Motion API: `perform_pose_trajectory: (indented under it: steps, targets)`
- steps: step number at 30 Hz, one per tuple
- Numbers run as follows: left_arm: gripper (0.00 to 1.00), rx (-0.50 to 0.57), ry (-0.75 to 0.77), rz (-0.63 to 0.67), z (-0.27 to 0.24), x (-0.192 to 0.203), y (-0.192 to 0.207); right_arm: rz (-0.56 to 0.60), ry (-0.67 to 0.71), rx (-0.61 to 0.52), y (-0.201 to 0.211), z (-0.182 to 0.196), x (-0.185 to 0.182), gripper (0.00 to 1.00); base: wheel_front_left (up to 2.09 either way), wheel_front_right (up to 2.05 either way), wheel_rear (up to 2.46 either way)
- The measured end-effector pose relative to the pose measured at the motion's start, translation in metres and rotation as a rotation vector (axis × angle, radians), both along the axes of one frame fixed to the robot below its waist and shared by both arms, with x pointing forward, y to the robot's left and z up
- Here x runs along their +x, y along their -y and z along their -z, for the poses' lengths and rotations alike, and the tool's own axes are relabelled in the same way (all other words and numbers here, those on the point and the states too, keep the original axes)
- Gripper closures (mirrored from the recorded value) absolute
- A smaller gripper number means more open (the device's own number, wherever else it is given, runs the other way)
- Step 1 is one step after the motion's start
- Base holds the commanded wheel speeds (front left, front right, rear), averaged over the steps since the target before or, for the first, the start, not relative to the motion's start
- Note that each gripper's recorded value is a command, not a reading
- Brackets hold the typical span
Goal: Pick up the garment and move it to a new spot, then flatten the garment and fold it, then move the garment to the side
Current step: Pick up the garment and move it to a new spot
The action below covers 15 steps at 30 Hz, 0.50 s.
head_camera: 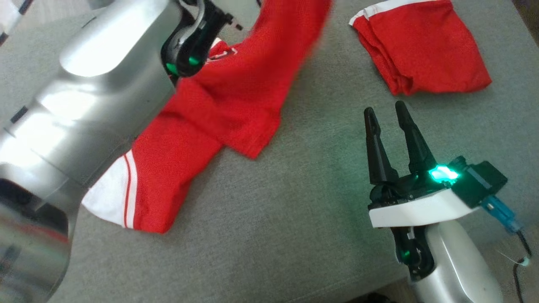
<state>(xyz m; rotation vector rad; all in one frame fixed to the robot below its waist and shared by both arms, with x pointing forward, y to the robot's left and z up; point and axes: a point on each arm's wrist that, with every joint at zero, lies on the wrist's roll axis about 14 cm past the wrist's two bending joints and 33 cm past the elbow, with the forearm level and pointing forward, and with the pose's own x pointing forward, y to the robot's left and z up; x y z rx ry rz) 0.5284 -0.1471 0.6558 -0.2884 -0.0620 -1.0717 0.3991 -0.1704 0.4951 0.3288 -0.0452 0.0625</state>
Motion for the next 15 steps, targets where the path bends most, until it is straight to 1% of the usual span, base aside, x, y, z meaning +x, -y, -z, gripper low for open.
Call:
perform_pose_trajectory:
  steps: [3, 6, 11, 13, 15]
  targets:
    - [0.00, 0.019, 0.012, -0.045, 0.006, 0.011, -0.014, -0.011, 0.004, 0.005, -0.004, -0.001, 0.002, 0.00, 0.00, 0.00, 0.00]
    - [0.00, 0.051, 0.041, -0.113, 0.010, 0.025, -0.038, -0.027, 0.011, 0.007, -0.009, -0.002, 0.005, 0.00, 0.00, 0.00, 0.00]
    - [0.00, 0.086, 0.084, -0.254, 0.011, 0.043, -0.097, -0.065, 0.027, -0.011, -0.021, -0.005, 0.011, 0.00, 0.00, 0.00, 0.00]
    - [0.00, 0.140, 0.113, -0.306, 0.020, 0.043, -0.123, -0.079, 0.034, -0.025, -0.025, -0.007, 0.013, 0.00, 0.00, 0.00, 0.00]
    - [0.00, 0.182, 0.105, -0.367, 0.033, 0.040, -0.150, -0.094, 0.041, -0.039, -0.030, -0.008, 0.016, 0.00, 0.00, 0.00, 0.00]
